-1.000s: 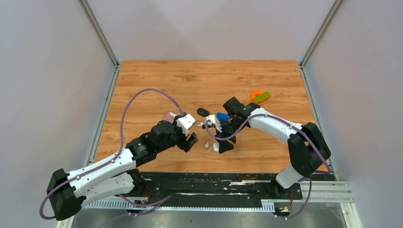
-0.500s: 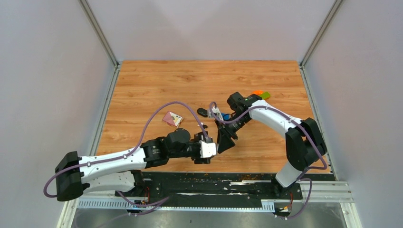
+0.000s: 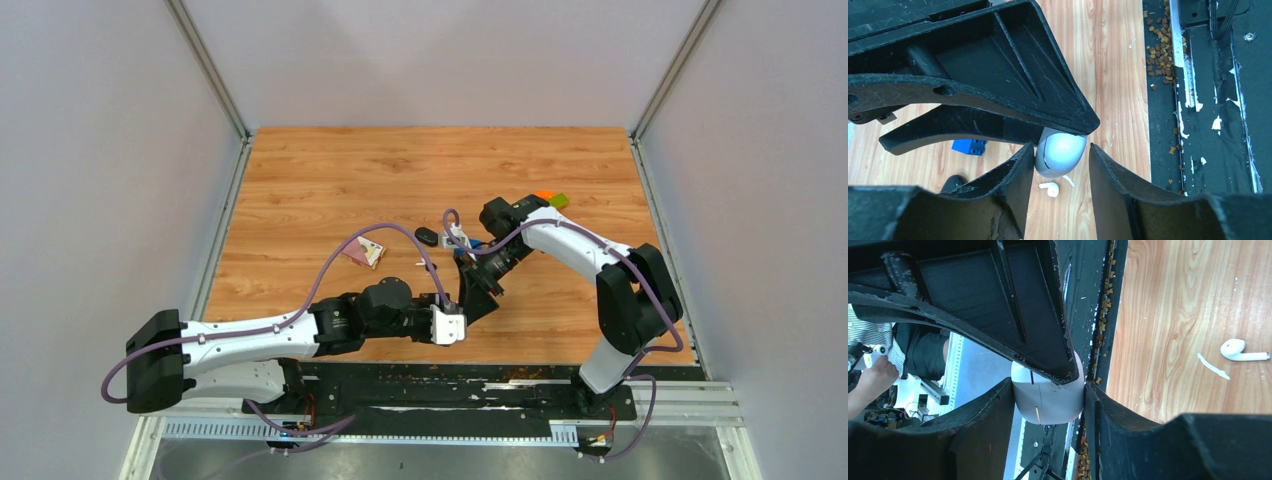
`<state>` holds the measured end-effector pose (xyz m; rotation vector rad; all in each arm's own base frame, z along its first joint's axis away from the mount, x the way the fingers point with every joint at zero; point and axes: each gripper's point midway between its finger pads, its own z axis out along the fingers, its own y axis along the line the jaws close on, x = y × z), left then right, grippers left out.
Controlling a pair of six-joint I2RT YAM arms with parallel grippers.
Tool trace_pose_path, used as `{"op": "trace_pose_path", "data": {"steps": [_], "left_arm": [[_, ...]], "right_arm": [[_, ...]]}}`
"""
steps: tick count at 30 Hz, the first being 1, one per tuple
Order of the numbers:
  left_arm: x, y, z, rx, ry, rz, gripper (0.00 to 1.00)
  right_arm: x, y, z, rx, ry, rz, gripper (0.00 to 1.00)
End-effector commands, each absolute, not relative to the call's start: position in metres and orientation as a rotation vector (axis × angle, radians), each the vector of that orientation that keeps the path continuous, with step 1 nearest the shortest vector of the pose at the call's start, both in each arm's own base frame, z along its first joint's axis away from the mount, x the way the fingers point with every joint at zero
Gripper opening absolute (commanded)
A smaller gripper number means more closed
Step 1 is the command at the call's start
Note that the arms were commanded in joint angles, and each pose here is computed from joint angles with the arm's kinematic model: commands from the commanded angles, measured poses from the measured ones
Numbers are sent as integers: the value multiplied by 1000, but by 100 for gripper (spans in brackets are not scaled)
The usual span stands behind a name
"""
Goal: Insert the wireless bluetooth earbuds into the charging case
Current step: Pick up the charging case at the center of the board.
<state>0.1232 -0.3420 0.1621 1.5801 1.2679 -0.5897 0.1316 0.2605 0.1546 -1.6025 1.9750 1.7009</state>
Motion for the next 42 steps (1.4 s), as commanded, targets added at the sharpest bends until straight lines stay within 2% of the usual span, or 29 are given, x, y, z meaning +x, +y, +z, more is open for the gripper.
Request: {"op": "trace_pose_path", "data": {"steps": [1, 6, 8, 11, 16, 22, 24, 27, 29, 36, 42], "left_arm": [[124, -353, 184, 1535, 1188, -605, 48], [122, -355, 187, 1518, 1188, -623, 30], [121, -355, 186, 1505, 1198, -638, 26], [119, -354, 184, 1460, 1222, -680, 23], [107, -351, 184, 1370, 1295, -807, 19], [102, -342, 181, 1250, 1394, -900, 14], [103, -343, 181, 1229, 1417, -909, 12], [106, -348, 181, 1196, 1455, -922, 10], [107, -354, 181, 1186, 1463, -940, 10], [109, -389, 192, 1141, 1488, -1057, 10], [124, -399, 201, 1084, 1479, -1054, 11]], "right_arm": [[133, 267, 170, -1589, 1872, 1758, 25], [132, 268, 171, -1579, 1881, 1770, 29], [132, 268, 173, -1573, 1886, 1773, 33], [134, 267, 173, -1579, 1907, 1746, 53], [163, 258, 184, -1541, 1956, 1558, 63], [222, 234, 209, -1430, 1890, 1099, 63], [229, 227, 212, -1441, 1871, 992, 58], [219, 224, 216, -1468, 1841, 995, 52], [208, 223, 218, -1498, 1818, 1031, 51], [175, 210, 218, -1617, 1764, 1076, 53], [153, 200, 204, -1651, 1781, 1108, 55]]}}
